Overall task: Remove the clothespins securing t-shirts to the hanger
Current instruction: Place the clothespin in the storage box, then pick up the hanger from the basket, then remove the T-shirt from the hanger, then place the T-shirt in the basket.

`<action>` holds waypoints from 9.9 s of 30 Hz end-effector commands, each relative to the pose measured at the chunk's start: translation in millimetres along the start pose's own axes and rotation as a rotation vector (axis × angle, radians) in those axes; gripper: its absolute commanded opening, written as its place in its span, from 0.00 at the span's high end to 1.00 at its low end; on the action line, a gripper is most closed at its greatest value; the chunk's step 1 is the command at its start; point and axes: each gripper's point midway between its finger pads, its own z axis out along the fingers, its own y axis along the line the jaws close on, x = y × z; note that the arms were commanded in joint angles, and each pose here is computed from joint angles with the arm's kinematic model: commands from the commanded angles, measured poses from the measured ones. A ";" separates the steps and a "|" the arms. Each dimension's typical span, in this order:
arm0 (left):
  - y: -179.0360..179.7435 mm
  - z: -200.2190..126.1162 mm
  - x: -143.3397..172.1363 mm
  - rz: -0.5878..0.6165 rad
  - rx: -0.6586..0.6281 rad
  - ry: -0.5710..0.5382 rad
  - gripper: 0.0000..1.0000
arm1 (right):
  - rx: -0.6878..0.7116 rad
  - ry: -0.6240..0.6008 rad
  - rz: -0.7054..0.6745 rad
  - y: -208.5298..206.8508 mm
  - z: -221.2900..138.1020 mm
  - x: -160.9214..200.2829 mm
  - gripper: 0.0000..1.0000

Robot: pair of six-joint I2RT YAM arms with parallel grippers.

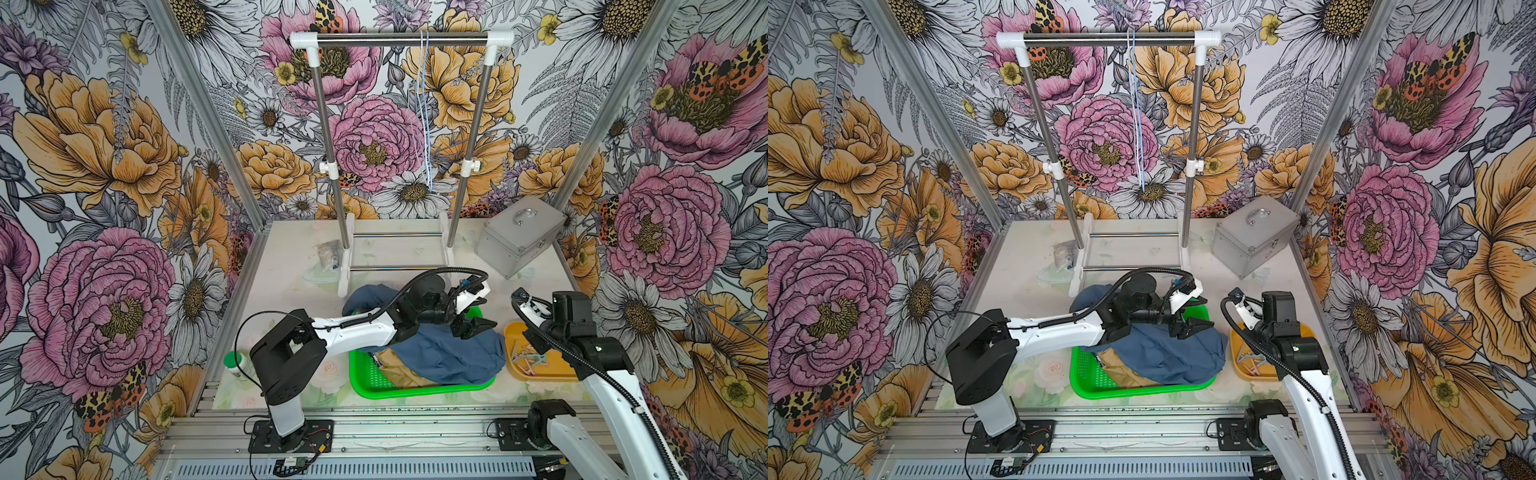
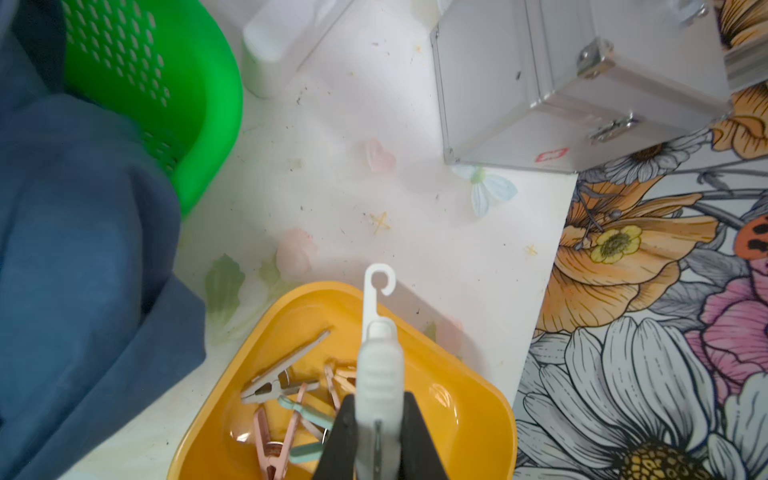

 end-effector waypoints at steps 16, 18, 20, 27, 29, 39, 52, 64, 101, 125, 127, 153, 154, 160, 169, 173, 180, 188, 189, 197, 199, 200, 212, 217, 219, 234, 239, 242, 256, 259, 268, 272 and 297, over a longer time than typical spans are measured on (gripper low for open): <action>5.9 46.6 28.6 -0.102 0.100 0.048 0.29 | -0.211 0.215 0.167 26.8 43.7 58.0 0.95; 7.6 50.5 34.3 -0.113 0.099 0.080 0.29 | -0.233 0.234 0.168 28.1 47.3 60.0 0.95; 8.8 53.4 39.2 -0.110 0.090 0.102 0.29 | -0.250 0.248 0.166 28.1 50.5 61.2 0.95; 10.0 54.9 44.8 -0.102 0.085 0.119 0.29 | -0.282 0.289 0.153 29.4 58.4 68.0 0.87; 10.8 54.8 44.8 -0.103 0.085 0.121 0.29 | -0.294 0.295 0.148 32.9 59.8 70.6 0.86; 12.6 53.1 48.5 -0.100 0.080 0.157 0.29 | -0.311 0.311 0.141 41.6 62.8 79.4 0.68; 12.9 9.0 -12.2 -0.018 0.012 0.111 0.28 | -0.189 0.170 0.178 1.4 40.2 34.2 0.46; 55.3 -96.4 -63.0 -0.014 -0.196 -0.010 0.25 | 0.061 -0.038 0.510 -85.9 -9.6 -70.1 0.36; 92.2 -195.2 22.7 -0.265 -0.572 0.243 0.24 | -0.660 0.020 0.817 129.7 76.1 -177.3 0.31; 95.4 -214.6 26.5 -0.264 -0.626 0.262 0.23 | -0.914 -0.133 0.846 151.1 64.1 -208.9 0.43; 96.0 -217.4 26.2 -0.263 -0.631 0.259 0.22 | -0.927 -0.173 0.840 149.5 58.2 -212.6 0.43; 100.5 -265.2 18.1 -0.308 -0.695 0.168 0.21 | -0.977 -0.442 0.780 132.9 13.4 -248.5 1.00; 99.6 -268.7 15.1 -0.292 -0.699 0.160 0.20 | -0.967 -0.466 0.769 130.4 7.5 -250.1 1.00; 88.9 -289.9 5.7 -0.203 -0.687 0.122 0.15 | -0.931 -0.614 0.652 120.1 -37.9 -257.6 1.00; 104.6 -350.0 -2.0 -0.331 -0.689 -0.025 0.12 | -0.954 -0.737 0.437 110.7 -112.1 -259.5 1.00; 101.4 -349.6 7.8 -0.236 -0.655 0.028 0.09 | -0.996 -0.765 0.388 110.4 -129.5 -263.2 1.00; 100.7 -328.8 36.0 -0.121 -0.563 0.140 0.08 | -1.035 -0.786 0.318 111.7 -145.1 -270.1 1.00; 111.5 -312.1 50.2 -0.052 -0.587 0.257 0.13 | -1.048 -0.826 0.282 106.3 -162.6 -277.1 1.00; 112.5 -310.9 50.0 -0.045 -0.591 0.265 0.19 | -1.048 -0.824 0.284 106.1 -162.1 -277.3 1.00; 118.5 -322.9 38.8 -0.033 -0.677 0.262 0.84 | -1.024 -0.830 0.276 103.7 -160.7 -273.3 1.00; 118.9 -328.1 32.9 -0.042 -0.697 0.244 0.89 | -1.005 -0.835 0.270 101.6 -158.5 -270.8 1.00; 119.3 -330.6 30.7 -0.048 -0.705 0.234 0.90 | -0.996 -0.836 0.270 100.8 -157.2 -269.6 1.00; 133.0 -374.5 21.2 -0.232 -0.864 0.075 1.00 | -0.829 -0.964 0.156 85.7 -167.1 -240.5 1.00; 139.4 -408.1 22.0 -0.339 -0.961 -0.034 1.00 | -0.712 -1.053 0.145 61.4 -185.5 -223.4 1.00; 139.8 -417.7 24.3 -0.358 -0.992 -0.050 1.00 | -0.664 -1.077 0.156 51.3 -191.6 -218.9 1.00; 121.3 -389.6 -7.3 -0.271 -0.909 -0.067 1.00 | -0.589 -1.233 0.298 9.9 -225.4 -232.9 1.00; 97.1 -338.3 -37.6 -0.140 -0.838 -0.033 1.00 | -0.545 -1.376 0.305 15.1 -243.0 -268.5 1.00; 89.5 -325.8 -46.3 -0.153 -0.799 -0.050 1.00 | -0.576 -1.445 0.295 22.0 -252.7 -293.7 1.00; 84.6 -355.9 -50.7 -0.189 -0.947 -0.098 1.00 | -0.490 -1.600 0.260 18.0 -300.1 -324.6 1.00; 98.7 -415.2 -63.2 -0.279 -1.089 -0.251 1.00 | -0.448 -1.582 0.244 14.3 -306.6 -308.9 1.00; 79.6 -385.0 -79.0 -0.227 -0.948 -0.261 1.00 | -0.376 -1.556 0.260 6.4 -307.2 -284.2 1.00; 57.5 -322.1 -81.3 -0.151 -0.815 -0.167 1.00 | -0.354 -1.552 0.261 1.6 -307.4 -283.5 1.00; -0.6 -168.3 163.6 -0.795 -0.533 0.457 1.00 | -0.204 -1.439 0.312 -16.8 -284.4 -235.0 1.00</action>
